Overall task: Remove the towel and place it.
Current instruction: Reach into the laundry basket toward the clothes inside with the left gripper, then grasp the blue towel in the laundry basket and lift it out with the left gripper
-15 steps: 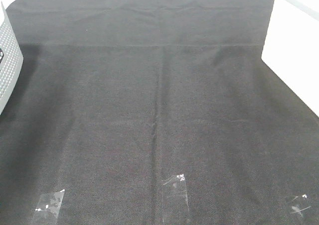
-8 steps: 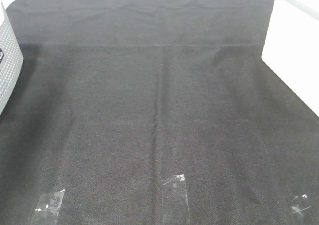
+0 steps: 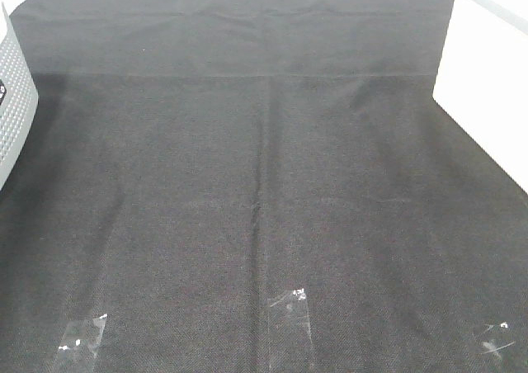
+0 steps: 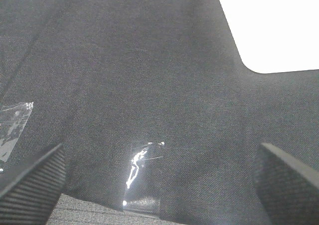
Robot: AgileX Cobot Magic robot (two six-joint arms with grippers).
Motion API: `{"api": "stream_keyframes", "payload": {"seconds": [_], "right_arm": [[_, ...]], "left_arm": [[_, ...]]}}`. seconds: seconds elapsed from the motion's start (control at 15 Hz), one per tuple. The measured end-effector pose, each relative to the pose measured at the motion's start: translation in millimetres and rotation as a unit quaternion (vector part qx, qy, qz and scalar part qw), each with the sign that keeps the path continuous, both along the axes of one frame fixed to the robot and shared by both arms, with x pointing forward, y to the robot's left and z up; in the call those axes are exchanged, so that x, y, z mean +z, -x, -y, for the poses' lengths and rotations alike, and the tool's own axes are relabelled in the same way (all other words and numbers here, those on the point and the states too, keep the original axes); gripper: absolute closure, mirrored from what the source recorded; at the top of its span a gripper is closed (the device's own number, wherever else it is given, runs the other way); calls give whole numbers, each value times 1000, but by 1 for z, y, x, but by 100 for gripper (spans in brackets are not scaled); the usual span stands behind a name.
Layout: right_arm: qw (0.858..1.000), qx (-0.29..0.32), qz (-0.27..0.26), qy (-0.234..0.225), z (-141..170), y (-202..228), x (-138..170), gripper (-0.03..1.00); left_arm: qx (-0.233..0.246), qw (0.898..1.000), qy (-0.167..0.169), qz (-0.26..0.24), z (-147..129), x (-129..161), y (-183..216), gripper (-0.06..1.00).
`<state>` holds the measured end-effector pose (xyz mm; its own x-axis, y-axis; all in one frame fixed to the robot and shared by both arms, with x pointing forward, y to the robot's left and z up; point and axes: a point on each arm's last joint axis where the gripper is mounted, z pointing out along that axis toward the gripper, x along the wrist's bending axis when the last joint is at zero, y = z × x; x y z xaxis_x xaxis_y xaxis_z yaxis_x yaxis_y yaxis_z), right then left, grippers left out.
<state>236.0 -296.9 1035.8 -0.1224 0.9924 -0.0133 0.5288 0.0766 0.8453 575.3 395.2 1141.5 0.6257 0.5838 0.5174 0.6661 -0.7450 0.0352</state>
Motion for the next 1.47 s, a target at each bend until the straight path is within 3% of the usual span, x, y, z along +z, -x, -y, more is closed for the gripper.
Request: {"api": "stream_keyframes", "payload": {"seconds": [0.33,0.67,0.8,1.13,1.27,1.47], "right_arm": [[1000,0,0,0,0,0,0,0],[1000,0,0,0,0,0,0,0],[1000,0,0,0,0,0,0,0],[1000,0,0,0,0,0,0,0],[1000,0,0,0,0,0,0,0],[1000,0,0,0,0,0,0,0]], "left_arm": [[-24,999,9,-47,-48,-53,-27,-5],[-40,996,21,-78,-59,-120,-62,-4],[-38,994,41,-90,-59,-142,-69,-4],[-58,991,50,-112,-59,-163,-74,-4],[-70,990,47,-116,-59,-165,-74,0],[-69,986,65,-135,-58,-178,-75,22]]}}
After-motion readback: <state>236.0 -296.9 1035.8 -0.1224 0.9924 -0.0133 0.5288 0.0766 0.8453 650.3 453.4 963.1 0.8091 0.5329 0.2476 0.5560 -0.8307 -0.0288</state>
